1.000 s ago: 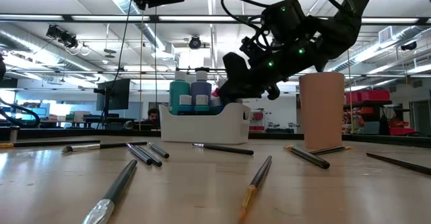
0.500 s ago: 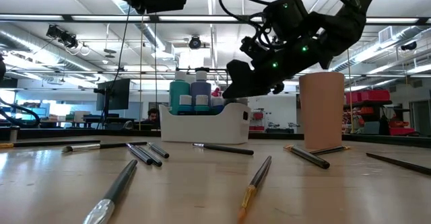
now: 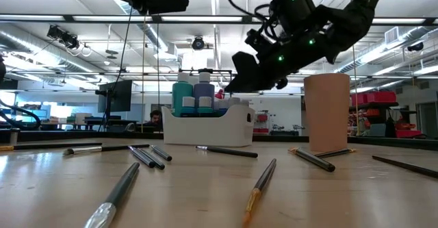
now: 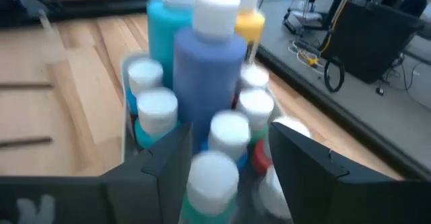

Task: Pick & Place Paint Supplies
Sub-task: Put the gold paintbrush into the cup

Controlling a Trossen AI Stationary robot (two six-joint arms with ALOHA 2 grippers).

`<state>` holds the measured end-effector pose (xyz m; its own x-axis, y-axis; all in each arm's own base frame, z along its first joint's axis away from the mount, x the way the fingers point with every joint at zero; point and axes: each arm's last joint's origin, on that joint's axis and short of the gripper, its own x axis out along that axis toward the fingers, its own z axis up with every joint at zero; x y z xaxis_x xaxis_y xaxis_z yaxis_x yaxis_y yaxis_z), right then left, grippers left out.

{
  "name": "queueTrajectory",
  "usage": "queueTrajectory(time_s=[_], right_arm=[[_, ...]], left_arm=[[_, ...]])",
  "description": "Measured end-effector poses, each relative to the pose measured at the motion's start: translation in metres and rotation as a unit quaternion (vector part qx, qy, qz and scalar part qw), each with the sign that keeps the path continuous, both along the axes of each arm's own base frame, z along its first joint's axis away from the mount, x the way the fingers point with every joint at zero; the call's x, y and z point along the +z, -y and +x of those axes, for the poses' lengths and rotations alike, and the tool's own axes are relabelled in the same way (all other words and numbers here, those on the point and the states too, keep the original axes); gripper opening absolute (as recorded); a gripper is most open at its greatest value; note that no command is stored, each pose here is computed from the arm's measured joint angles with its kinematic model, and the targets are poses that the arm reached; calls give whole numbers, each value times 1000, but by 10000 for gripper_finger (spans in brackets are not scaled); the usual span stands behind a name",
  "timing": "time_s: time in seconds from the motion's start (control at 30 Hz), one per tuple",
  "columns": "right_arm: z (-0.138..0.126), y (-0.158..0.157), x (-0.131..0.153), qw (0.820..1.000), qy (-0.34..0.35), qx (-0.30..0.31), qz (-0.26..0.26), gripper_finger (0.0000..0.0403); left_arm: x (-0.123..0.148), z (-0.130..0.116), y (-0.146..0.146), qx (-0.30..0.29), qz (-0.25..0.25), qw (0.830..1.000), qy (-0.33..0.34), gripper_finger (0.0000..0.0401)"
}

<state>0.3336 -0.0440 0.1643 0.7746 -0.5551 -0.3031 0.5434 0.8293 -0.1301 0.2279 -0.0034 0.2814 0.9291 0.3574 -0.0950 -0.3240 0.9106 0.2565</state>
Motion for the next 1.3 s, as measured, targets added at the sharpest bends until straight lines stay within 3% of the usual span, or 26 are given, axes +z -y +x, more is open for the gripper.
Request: queueTrajectory(time_s=[0.13, 0.33, 0.53, 0.7, 0.87, 1.07, 1.17, 1.3], right_arm=[[-3, -6, 18, 999, 27, 25, -3, 201], [-6, -21, 45, 979, 88, 174, 63, 201], [-6, -35, 44, 948, 80, 285, 114, 201], [-7, -45, 41, 937, 60, 321, 126, 201], [4, -65, 57, 937, -4, 339, 87, 201], [10, -88, 89, 940, -129, 307, 74, 201], [5, -97, 92, 920, -192, 335, 60, 201], [-6, -105, 83, 876, -263, 398, 68, 201]], left_arm=[[-3, 0, 0, 0, 1, 1000, -13, 199], [-6, -1, 0, -2, -13, 1000, -24, 199], [-9, -1, 0, 5, -58, 998, -22, 199], [-15, -3, 0, 11, -80, 996, -45, 199], [-16, -3, 0, 14, -89, 995, -49, 199], [-16, -3, 0, 14, -89, 995, -50, 199], [-17, -3, 0, 14, -88, 995, -55, 199], [-18, -4, 0, 15, -87, 994, -63, 199]])
